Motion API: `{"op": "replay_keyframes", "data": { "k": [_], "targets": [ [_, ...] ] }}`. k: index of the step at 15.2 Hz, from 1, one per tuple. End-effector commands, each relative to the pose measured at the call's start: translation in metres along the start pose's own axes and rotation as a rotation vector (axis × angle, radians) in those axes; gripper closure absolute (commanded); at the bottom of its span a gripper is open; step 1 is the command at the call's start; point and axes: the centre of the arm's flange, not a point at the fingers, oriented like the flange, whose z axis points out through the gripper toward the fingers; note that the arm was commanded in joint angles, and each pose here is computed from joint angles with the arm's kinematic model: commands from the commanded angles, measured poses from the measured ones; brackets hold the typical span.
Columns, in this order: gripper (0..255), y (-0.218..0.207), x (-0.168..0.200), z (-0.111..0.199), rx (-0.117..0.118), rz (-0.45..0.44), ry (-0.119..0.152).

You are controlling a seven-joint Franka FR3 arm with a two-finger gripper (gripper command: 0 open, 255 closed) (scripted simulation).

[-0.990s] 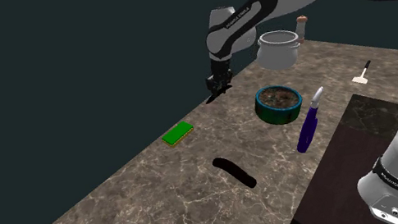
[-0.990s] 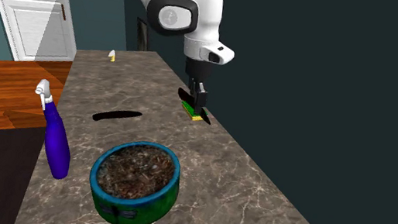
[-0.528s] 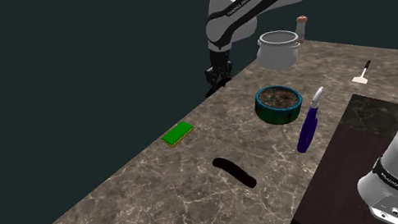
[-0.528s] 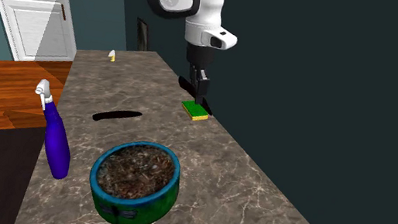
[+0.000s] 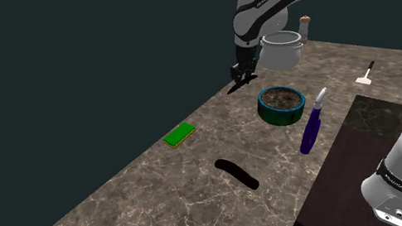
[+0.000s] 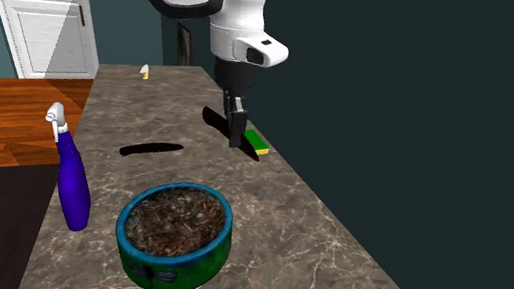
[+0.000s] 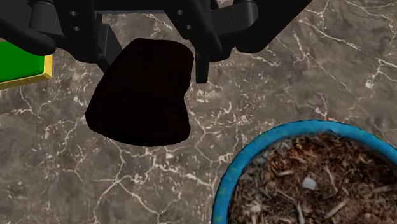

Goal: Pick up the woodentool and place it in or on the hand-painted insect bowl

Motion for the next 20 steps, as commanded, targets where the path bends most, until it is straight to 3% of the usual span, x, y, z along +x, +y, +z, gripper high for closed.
{"op": "replay_keyframes", "data": {
  "k": [1, 12, 20],
  "targets": [
    [255, 0.017, -0.019, -0.005, 0.0, -0.001, 0.0],
    [255, 0.125, -0.122, -0.027, 0.0, -0.001, 0.0],
    [255, 0.13, -0.124, 0.015, 0.0, -0.001, 0.0]
  ]
}}
